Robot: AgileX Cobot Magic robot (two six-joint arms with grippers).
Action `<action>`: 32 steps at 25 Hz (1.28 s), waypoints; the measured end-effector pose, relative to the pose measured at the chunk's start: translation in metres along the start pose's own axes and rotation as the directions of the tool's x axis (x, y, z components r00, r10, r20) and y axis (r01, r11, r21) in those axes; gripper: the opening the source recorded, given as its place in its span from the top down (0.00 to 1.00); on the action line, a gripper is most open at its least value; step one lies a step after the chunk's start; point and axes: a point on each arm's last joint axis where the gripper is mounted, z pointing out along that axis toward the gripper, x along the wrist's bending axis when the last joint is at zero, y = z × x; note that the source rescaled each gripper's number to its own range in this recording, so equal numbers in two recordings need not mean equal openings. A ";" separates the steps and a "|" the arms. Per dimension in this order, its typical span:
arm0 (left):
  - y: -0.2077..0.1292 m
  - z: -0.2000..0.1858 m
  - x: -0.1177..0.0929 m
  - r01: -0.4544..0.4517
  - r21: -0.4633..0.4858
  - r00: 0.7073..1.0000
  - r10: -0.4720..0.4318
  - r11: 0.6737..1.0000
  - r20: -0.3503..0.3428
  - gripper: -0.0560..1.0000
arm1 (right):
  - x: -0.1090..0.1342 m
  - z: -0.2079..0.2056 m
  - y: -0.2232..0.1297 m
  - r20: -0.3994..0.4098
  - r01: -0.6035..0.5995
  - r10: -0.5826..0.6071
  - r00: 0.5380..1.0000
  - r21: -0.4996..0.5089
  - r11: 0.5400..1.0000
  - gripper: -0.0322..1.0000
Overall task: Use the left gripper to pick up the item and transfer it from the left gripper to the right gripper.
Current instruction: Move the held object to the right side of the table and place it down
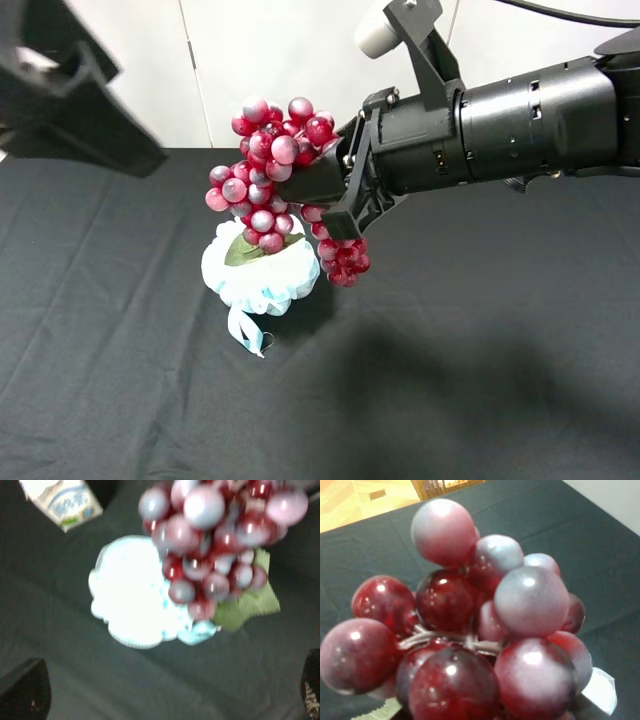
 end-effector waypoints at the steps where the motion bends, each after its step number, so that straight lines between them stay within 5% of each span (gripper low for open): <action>1: -0.004 -0.004 -0.001 0.016 0.024 1.000 -0.016 1.000 -0.007 0.00 | 0.000 0.000 0.000 0.001 -0.005 0.005 1.000 0.000 1.000 0.94; 4: -0.015 -0.013 -0.004 0.068 0.086 0.998 -0.067 0.994 -0.012 0.00 | 0.000 0.000 0.000 0.004 -0.015 0.015 1.000 0.000 1.000 0.94; 13: -0.039 -0.053 -0.013 0.152 -0.024 0.981 -0.154 0.988 -0.121 0.00 | 0.000 0.000 0.000 0.005 -0.058 0.058 0.998 0.000 0.998 0.94; 20: -0.090 -0.070 -0.027 0.275 -0.093 0.928 -0.290 0.957 -0.233 0.00 | -0.001 0.000 0.000 0.017 -0.102 0.102 0.995 0.000 0.995 0.94; 24: -0.123 -0.070 -0.040 0.353 -0.143 0.894 -0.379 0.924 -0.241 0.00 | -0.003 0.000 0.000 0.028 -0.135 0.135 0.990 0.000 0.991 0.94; 32: -0.170 -0.075 -0.063 0.360 -0.260 0.883 -0.417 0.896 -0.214 0.00 | -0.003 0.000 0.000 0.030 -0.144 0.144 0.989 0.000 0.990 0.94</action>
